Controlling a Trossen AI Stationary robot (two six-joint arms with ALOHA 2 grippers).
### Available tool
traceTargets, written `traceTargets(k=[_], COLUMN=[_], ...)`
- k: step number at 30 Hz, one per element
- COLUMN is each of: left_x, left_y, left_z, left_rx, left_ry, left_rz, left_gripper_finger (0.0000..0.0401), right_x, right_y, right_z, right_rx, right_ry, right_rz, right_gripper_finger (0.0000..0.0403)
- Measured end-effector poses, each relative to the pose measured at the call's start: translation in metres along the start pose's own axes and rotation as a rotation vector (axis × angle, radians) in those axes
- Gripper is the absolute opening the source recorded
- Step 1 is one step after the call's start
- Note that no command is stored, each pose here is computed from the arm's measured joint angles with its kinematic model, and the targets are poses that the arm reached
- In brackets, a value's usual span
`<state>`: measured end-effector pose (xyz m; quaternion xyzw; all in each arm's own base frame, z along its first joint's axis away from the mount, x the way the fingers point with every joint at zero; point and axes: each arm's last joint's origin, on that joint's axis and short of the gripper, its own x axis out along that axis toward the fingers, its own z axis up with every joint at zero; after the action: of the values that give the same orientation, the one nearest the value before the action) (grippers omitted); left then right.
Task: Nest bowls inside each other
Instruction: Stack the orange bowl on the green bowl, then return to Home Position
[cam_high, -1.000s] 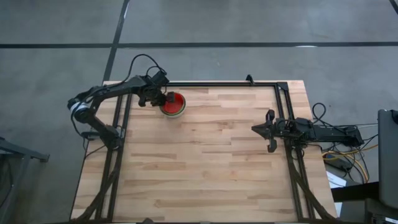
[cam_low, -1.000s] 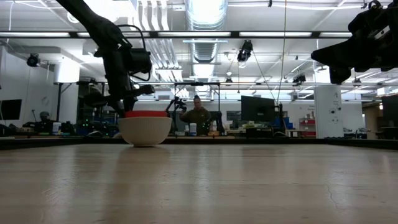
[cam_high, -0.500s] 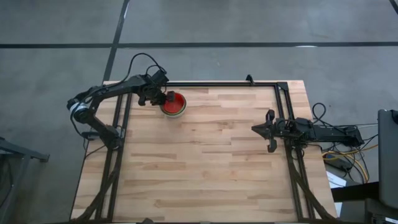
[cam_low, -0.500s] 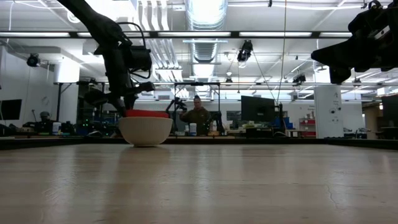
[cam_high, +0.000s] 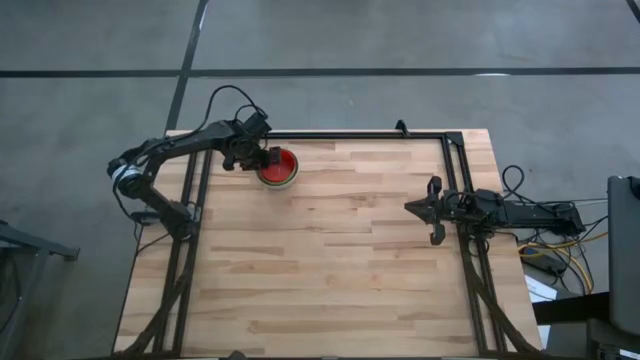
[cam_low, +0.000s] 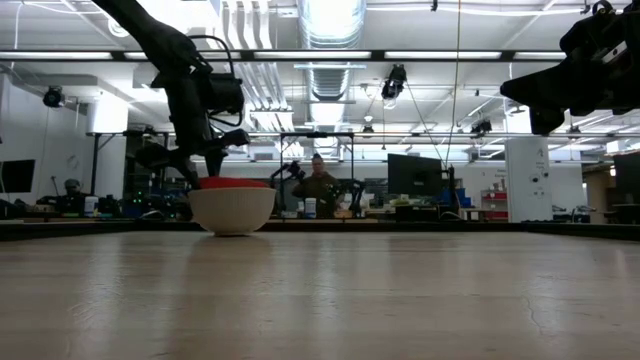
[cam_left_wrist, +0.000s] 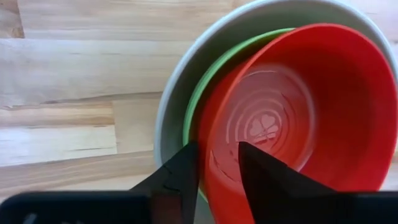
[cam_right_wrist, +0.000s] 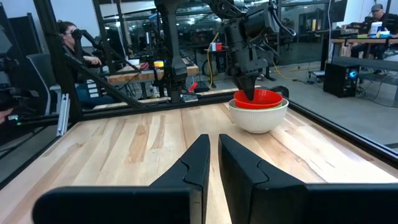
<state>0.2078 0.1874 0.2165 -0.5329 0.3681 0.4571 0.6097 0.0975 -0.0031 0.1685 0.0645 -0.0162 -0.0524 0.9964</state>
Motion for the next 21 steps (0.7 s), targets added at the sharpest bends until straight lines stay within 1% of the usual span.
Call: traceTargets(k=[6, 11, 18, 21], left_x=[-0.006, -0.015, -0.020, -0.024], left_y=[0.000, 0.002, 0.005, 0.004], left_z=[-0.001, -0.003, -0.007, -0.006], left_rx=[0.002, 0.003, 0.001, 0.018], left_ry=[-0.002, -0.024, -0.010, -0.021], left_rz=[-0.015, -0.022, 0.005, -0.008], left_gripper_finger=[0.0128, 0.0128, 0.0129, 0.0129], right_x=[0.000, 0.000, 0.000, 0.000], right_y=[0.000, 0.000, 0.000, 0.000], right_z=[0.000, 0.000, 0.000, 0.000], right_rx=[0.000, 0.000, 0.002, 0.000], right_ry=[0.000, 0.000, 0.000, 0.000], right_rz=[0.000, 0.000, 0.000, -0.001], right_gripper_finger=[0.0034, 0.0034, 0.0034, 0.0034])
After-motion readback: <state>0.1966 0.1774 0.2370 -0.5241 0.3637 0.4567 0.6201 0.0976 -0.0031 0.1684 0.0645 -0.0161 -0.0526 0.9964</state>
